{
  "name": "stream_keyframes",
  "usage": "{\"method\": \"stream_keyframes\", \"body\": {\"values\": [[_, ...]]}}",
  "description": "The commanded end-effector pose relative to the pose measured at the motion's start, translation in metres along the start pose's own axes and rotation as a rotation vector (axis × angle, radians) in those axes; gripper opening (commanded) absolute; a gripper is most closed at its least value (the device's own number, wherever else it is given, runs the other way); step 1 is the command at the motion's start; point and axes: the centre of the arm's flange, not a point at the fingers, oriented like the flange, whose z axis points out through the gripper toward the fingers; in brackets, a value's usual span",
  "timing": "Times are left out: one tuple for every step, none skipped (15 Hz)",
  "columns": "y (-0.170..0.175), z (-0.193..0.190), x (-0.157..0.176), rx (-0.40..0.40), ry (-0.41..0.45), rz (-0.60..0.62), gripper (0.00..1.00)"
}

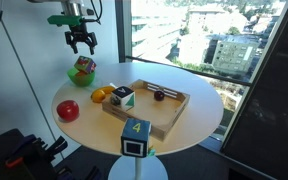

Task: Put the orange and yellow dice in the green bowl

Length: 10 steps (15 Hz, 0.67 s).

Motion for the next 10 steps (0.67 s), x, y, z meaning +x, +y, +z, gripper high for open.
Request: {"method": "stream_keyframes", "body": {"values": [[0.013,-0.015,-0.029,0.019,-0.019,0.07,1.0],[0.016,-0.017,-0.034,0.023,-0.025,0.084,1.0],[0.02,-0.02,-0.04,0.026,-0.032,0.094,1.0],[0.023,-0.022,-0.044,0.028,-0.039,0.102,1.0],[0.026,-0.025,-0.048,0.028,-0.042,0.11,1.0],[0.029,-0.028,-0.053,0.028,-0.047,0.117,1.0],[0.031,-0.032,-0.057,0.026,-0.052,0.122,1.0],[0.034,-0.037,-0.061,0.023,-0.055,0.127,1.0],[0.036,-0.041,-0.065,0.018,-0.056,0.13,1.0],[0.038,-0.045,-0.068,0.017,-0.061,0.132,1.0]]}}
